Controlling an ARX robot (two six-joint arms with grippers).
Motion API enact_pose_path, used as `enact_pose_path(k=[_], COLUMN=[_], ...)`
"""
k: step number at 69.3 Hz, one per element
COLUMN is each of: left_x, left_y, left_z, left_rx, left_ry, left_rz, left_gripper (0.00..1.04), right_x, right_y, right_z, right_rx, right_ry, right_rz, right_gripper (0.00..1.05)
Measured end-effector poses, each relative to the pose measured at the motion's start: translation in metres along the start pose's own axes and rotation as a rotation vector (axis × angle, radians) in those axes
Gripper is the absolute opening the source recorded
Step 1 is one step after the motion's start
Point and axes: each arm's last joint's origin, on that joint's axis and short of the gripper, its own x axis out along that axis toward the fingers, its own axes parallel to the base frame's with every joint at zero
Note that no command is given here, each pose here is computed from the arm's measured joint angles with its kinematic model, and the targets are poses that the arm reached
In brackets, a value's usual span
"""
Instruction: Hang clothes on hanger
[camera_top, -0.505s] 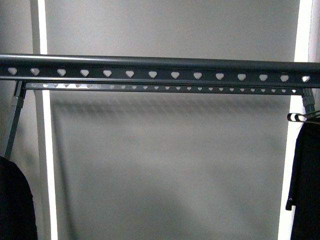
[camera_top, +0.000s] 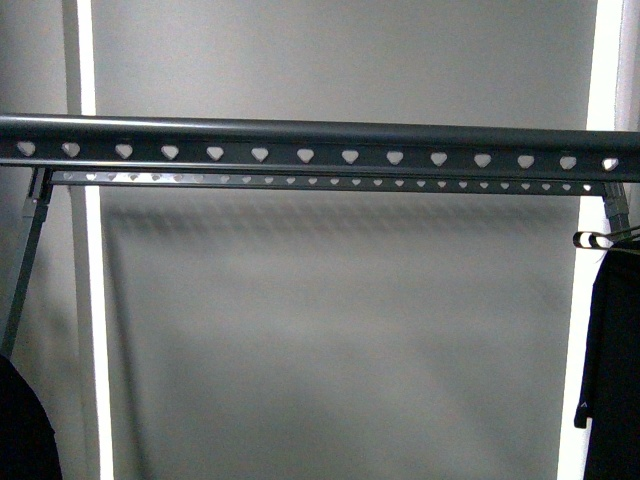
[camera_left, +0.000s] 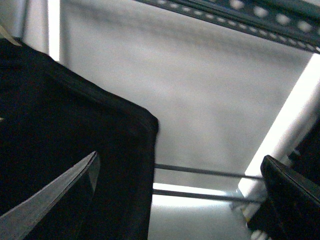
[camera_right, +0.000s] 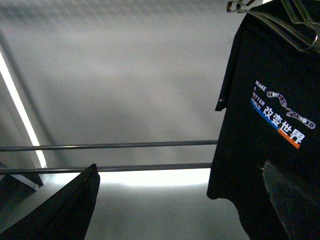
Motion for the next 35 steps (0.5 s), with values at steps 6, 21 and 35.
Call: enact_pose_path(k=[6,21,35], left_x=[0.037,0.122,0.168], left_y=[-0.004,0.002,0.014], left_z=[0.023,0.027,0.024], left_rx=[-0.201,-0.558,-0.677], left_ry=[0.110,0.206,0.162], left_rz=[0.195,0.471,0.542], left_gripper=[0.98,0.98,0.98], right_x=[0.000,0.000,0.000], right_y=[0.000,0.000,0.000], right_z=[0.000,0.000,0.000], right_rx=[0.000,0.000,0.000], right_ry=[0.000,0.000,0.000], right_rz=[0.000,-0.001,-0.001], right_gripper=[0.97,0.97,0.97])
